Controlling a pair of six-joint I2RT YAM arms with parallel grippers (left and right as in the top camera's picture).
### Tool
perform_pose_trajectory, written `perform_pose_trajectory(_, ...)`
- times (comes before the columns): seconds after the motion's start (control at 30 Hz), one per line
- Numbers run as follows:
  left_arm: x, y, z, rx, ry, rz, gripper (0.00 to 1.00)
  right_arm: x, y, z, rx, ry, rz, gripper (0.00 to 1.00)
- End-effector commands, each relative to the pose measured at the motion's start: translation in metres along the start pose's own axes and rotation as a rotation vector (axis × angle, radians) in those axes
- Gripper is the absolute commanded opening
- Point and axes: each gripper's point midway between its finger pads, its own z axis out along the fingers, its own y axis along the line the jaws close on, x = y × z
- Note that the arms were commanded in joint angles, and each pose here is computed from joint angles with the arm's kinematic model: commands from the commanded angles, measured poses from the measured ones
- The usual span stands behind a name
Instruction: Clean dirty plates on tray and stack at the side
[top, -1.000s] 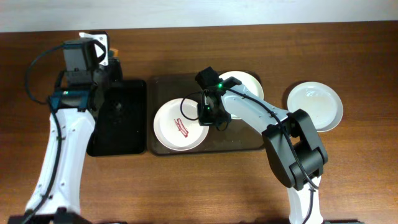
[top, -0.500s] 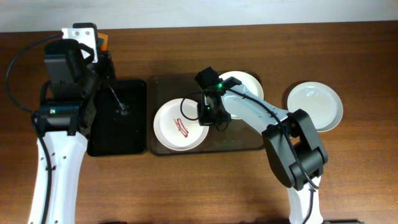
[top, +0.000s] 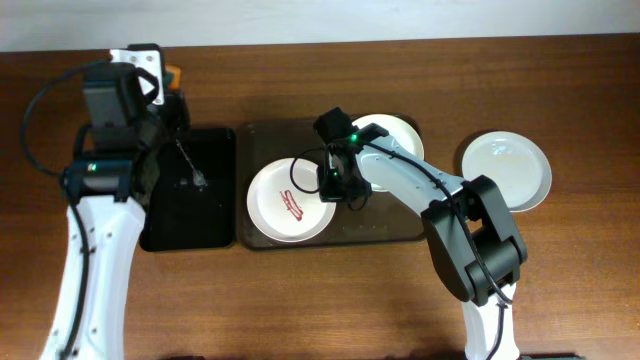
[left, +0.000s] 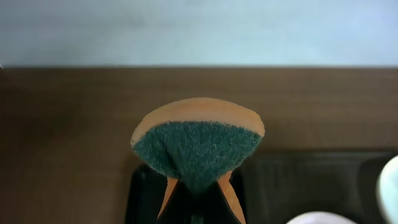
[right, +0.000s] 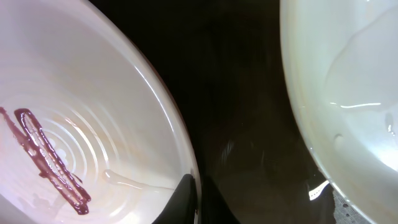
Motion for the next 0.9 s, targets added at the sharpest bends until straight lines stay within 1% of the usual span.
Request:
perform_pose_trajectory(0.0,0.024,0.002,0.026,-0.008,0.100,0.006,0.00,0.004,-0.006,0.005,0.033,0.013,0.001,0.05)
perform_pose_trajectory(0.07,0.047,0.001,0.037,-0.005,0.188,0.009,0.00,0.004,-0.006,0.005,0.033,0.013,0.001,0.05)
perform_pose_trajectory(0.2,0.104,0.000,0.058,-0.003,0.406,0.018,0.00,0.004,-0.006,0.005,0.033,0.013,0.001,0.05)
perform_pose_trajectory(0.33,0.149,-0.002,0.069,0.002,0.575,0.024,0.00,0.004,-0.005,0.005,0.033,0.013,0.001,0.05)
perform_pose_trajectory(0.43,0.176,-0.007,0.071,0.031,0.677,0.014,0.00,0.004,-0.006,0.005,0.033,0.013,0.001,0.05)
perform_pose_trajectory(0.57,0.192,-0.011,0.072,0.048,0.738,0.008,0.00,0.004,-0.005,0.005,0.033,0.013,0.001,0.05)
perform_pose_trajectory(0.73,0.192,-0.011,0.072,0.048,0.743,0.007,0.00,0.004,-0.005,0.005,0.033,0.014,0.001,0.04)
perform_pose_trajectory(0.77,0.193,-0.011,0.071,0.040,0.747,-0.018,0.00,0.004,-0.005,0.005,0.033,0.013,0.001,0.04)
perform_pose_trajectory(0.8,0.191,-0.015,0.070,0.059,0.746,-0.031,0.00,0.004,-0.005,0.005,0.033,0.013,0.001,0.04)
perform_pose_trajectory(0.87,0.184,-0.034,0.066,0.146,0.725,-0.050,0.00,0.004,-0.005,0.005,0.033,0.013,0.001,0.04)
